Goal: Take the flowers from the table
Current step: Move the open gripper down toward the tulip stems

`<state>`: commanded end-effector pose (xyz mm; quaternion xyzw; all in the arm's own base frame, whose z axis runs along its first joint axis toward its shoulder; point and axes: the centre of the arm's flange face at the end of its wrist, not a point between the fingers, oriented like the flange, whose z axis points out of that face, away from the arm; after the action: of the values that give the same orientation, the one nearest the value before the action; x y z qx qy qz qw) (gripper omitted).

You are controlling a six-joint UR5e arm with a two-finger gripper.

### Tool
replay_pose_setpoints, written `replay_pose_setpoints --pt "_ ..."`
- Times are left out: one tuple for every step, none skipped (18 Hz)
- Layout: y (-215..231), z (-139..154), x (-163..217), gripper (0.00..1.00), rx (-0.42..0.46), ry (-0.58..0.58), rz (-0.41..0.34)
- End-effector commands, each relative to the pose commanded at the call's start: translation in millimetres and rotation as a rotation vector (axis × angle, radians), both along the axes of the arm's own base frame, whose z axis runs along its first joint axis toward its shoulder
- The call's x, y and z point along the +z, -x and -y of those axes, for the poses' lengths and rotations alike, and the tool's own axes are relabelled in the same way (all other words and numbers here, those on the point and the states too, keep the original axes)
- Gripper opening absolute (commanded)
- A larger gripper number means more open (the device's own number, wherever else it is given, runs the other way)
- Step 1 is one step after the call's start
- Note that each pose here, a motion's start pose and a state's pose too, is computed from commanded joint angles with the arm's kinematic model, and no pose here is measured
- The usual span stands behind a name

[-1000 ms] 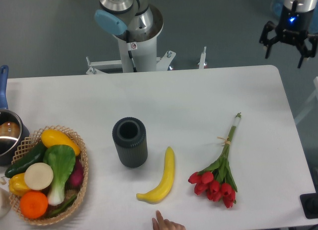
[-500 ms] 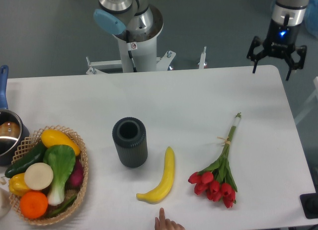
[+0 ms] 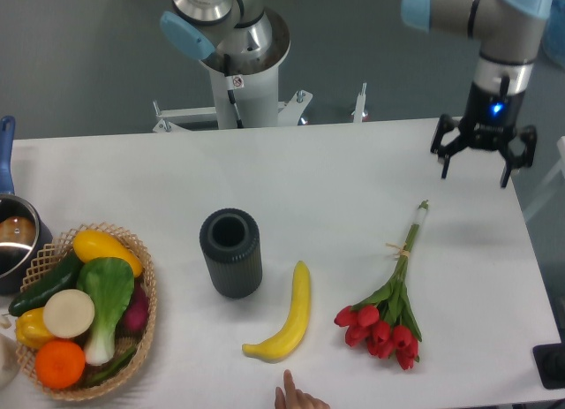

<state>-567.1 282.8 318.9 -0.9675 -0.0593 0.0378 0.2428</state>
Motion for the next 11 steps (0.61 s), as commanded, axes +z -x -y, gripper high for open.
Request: replay_pose_setpoints --pt "1 -5 -6 1.0 -0.009 -0.022 0.015" --pt "3 -8 -13 1.0 -0.01 -0.028 0.029" --pt "1 -14 -15 1.0 -0.019 -0.026 0.033" --pt "4 -17 -19 1.0 -0.022 -0.025 0.039" --pt "5 -20 -24 1.0 -0.028 -0.026 0.046" --pt "4 -31 -32 1.0 -0.044 -0.024 0.056" --pt "1 -39 -38 1.0 -0.059 -0.023 0.067" --pt "0 -41 -41 1.0 -0.062 -0.023 0.071" --pt "0 -44 -47 1.0 -0.067 -0.021 0.082" --pt "-2 -52 -53 1.0 -0.079 -0.02 0.091" --pt "-5 -58 -61 1.0 -0.09 -0.018 0.104"
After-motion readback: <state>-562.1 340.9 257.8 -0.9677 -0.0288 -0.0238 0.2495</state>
